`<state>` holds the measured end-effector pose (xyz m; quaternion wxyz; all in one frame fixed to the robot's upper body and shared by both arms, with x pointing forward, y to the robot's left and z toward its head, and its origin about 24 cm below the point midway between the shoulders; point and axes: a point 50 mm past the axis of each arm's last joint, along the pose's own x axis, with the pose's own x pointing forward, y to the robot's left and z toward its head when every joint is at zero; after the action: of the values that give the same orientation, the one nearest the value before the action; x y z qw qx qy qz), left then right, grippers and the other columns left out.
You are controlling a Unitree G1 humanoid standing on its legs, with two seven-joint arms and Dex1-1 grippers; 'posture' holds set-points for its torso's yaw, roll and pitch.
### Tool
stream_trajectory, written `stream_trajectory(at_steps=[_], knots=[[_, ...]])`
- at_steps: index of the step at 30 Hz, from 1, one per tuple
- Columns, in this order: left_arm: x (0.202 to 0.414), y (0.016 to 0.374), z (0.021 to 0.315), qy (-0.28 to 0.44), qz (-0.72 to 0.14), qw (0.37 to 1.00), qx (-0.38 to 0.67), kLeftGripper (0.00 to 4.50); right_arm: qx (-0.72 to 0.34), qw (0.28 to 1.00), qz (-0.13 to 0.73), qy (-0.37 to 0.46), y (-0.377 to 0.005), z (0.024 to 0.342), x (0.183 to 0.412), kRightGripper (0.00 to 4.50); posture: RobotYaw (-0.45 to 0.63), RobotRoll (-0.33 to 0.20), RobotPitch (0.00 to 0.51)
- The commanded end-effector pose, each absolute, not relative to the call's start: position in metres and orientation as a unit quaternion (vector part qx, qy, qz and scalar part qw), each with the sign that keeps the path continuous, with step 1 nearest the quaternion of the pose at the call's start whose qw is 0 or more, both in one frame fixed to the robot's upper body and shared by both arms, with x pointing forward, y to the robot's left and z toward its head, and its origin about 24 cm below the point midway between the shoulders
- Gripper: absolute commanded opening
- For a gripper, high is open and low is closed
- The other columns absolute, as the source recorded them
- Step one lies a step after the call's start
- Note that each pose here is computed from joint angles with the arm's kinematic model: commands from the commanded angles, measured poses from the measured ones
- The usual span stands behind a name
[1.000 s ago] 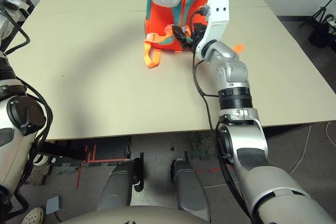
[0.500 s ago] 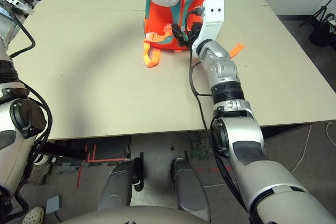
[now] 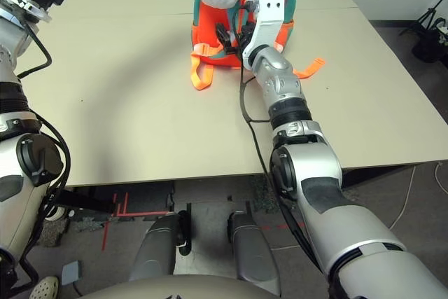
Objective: Put the pencil case into the backpack and zip it.
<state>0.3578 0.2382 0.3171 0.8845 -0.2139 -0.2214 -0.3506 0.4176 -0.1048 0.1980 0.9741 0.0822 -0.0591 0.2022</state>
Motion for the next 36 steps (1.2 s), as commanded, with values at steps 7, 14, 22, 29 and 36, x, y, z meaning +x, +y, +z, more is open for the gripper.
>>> stream_trajectory(at_steps=[7, 14, 22, 29, 36], knots=[[0.354, 0.235, 0.320, -0.236, -0.358, 0.880, -0.206, 1.28, 0.067, 0.980, 0.176, -0.061, -0.108, 0.195, 0.421, 2.78, -0.14, 0.000, 0.124], [0.356, 0.232, 0.319, -0.234, -0.362, 0.878, -0.208, 1.28, 0.062, 0.981, 0.169, -0.069, -0.116, 0.197, 0.421, 0.23, -0.15, 0.000, 0.118], [0.357, 0.230, 0.318, -0.232, -0.365, 0.877, -0.210, 1.28, 0.057, 0.975, 0.187, -0.103, -0.132, 0.214, 0.415, 0.19, -0.15, 0.000, 0.121], [0.358, 0.229, 0.317, -0.231, -0.366, 0.876, -0.214, 1.28, 0.017, 0.969, 0.207, -0.130, -0.164, 0.253, 0.385, 0.19, -0.16, 0.000, 0.129], [0.361, 0.226, 0.314, -0.225, -0.369, 0.875, -0.217, 1.28, -0.029, 0.972, 0.196, -0.125, -0.192, 0.279, 0.346, 0.19, -0.18, 0.000, 0.139]])
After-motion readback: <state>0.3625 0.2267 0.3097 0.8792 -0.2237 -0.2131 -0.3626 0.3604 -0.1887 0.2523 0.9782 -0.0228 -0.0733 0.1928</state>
